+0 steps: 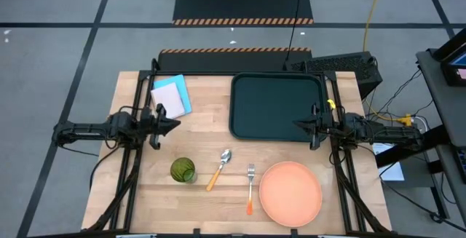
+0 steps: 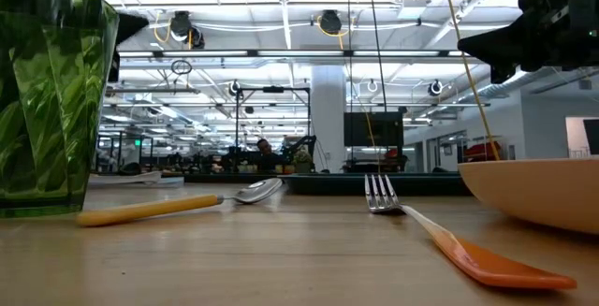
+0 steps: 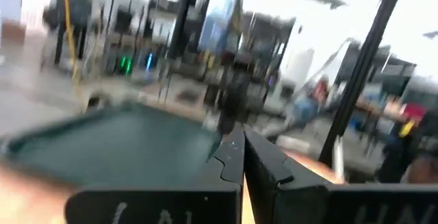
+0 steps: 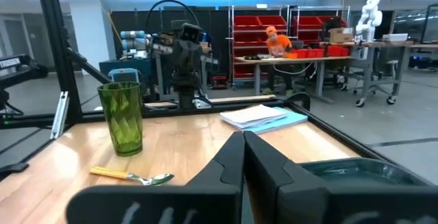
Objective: Pick and place plate/cup/fork/spoon on tray
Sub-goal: Put the green cup on the top left of the black tray
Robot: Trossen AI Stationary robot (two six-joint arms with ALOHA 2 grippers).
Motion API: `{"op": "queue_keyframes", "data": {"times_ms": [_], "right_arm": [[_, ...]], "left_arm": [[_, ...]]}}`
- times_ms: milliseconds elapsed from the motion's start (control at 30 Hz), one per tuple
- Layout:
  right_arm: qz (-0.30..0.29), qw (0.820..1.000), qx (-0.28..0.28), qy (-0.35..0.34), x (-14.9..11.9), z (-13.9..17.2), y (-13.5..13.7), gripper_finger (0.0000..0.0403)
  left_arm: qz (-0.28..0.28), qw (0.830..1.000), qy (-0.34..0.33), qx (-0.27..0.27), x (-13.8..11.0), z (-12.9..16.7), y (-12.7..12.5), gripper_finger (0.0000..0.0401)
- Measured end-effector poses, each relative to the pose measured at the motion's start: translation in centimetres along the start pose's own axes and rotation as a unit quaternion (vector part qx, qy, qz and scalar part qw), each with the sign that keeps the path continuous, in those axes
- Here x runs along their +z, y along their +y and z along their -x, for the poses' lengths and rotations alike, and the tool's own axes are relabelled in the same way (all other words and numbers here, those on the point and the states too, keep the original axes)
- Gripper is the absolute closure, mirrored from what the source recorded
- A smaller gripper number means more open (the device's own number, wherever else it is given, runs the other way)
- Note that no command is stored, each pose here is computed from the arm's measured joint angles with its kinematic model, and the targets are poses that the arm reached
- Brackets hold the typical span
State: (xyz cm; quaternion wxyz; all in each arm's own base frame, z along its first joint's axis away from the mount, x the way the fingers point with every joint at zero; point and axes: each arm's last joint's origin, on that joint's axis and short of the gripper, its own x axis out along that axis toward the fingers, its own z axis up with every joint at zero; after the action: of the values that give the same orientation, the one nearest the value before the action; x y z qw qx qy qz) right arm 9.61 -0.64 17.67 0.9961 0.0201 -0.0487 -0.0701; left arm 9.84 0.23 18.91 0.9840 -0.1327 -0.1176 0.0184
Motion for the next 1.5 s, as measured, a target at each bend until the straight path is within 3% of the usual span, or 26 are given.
{"op": "queue_keyframes", "data": {"times_ms": [167, 300, 533, 833, 1000, 1267, 1500], "right_arm": [[-0.018, 1.0, 0.0, 0.002, 0.0, 0.0, 0.0, 0.0403], [-0.017, 1.0, 0.0, 0.007, -0.1, 0.0, 0.0, 0.0403], [-0.014, 1.0, 0.0, 0.008, -0.1, 0.0, 0.0, 0.0403], [-0.017, 1.0, 0.0, 0.009, -0.2, 0.0, 0.0, 0.0403], [-0.039, 0.999, 0.0, 0.026, -0.5, 0.0, 0.0, 0.0403], [-0.061, 0.998, 0.0, 0.028, -0.5, 0.0, 0.0, 0.0403], [-0.063, 0.998, 0.0, 0.027, -0.5, 0.0, 0.0, 0.0403]], "left_arm": [[-0.013, 0.998, -0.058, -0.037, 2.4, -0.3, -1.0, 0.0395], [-0.012, 0.998, -0.05, -0.046, 5.0, -1.3, -2.1, 0.0395], [-0.023, 0.995, 0.075, -0.06, 10.5, -5.2, -5.0, 0.0395], [-0.045, 0.967, 0.222, -0.116, 15.7, -10.4, -11.1, 0.0396], [-0.074, 0.941, 0.313, -0.104, 15.6, -12.4, -15.0, 0.0396], [-0.083, 0.901, 0.42, -0.074, 12.7, -13.9, -21.1, 0.0396], [-0.072, 0.859, 0.506, -0.024, 9.3, -13.6, -23.5, 0.038]]}}
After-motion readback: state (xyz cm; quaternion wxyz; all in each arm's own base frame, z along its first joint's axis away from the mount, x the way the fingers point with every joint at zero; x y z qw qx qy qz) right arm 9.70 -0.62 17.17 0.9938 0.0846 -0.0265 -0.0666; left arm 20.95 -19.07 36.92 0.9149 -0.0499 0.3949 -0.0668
